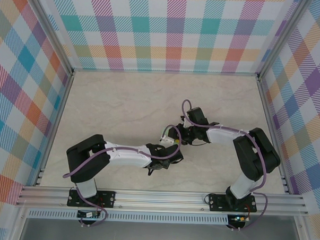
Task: Fold a paper plane with a square sheet of paper (pick it up from the middle)
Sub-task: Fourth fold the wing at the center of the table.
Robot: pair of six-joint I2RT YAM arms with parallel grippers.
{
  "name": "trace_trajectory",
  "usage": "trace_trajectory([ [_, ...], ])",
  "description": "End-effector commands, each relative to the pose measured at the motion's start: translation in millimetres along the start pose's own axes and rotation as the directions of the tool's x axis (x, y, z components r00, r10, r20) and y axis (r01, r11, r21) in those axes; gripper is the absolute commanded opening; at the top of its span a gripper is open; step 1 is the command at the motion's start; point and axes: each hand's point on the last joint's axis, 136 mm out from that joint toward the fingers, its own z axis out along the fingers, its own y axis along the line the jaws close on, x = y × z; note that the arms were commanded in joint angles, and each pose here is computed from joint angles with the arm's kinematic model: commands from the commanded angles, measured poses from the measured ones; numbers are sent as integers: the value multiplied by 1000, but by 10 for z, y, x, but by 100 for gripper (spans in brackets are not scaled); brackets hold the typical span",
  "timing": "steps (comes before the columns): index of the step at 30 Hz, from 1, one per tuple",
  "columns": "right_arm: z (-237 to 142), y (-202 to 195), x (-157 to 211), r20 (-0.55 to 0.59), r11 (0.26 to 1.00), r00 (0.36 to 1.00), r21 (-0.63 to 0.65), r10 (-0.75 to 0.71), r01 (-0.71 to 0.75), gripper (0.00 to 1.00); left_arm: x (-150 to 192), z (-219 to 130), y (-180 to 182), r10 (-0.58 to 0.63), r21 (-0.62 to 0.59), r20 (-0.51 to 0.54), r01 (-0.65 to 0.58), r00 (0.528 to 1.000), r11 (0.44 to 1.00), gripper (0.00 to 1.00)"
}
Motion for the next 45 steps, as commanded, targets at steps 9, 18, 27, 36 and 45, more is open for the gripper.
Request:
trace_trajectory([
  [9, -200, 8, -76, 56, 999, 998, 51, -9, 6, 45, -50, -35, -100, 28, 36, 7, -28, 1000, 999, 4],
  [18, -581, -55, 32, 126, 999, 992, 38, -20, 15, 47, -133, -147, -121, -36, 172, 1, 35, 999, 985, 6],
  [27, -426, 163, 17, 48, 995, 998, -94, 28, -23, 50, -78, -100, -78, 18, 135, -26, -14, 1000, 991, 13],
  [36, -228, 108, -63, -13, 996, 998, -62, 61, -62, 51, -87, -91, -65, 37, 120, -26, -34, 999, 992, 16],
  [45, -423, 108, -66, 55, 998, 997, -17, 62, -61, 54, -84, -98, -44, 34, 113, -25, -31, 999, 993, 17],
])
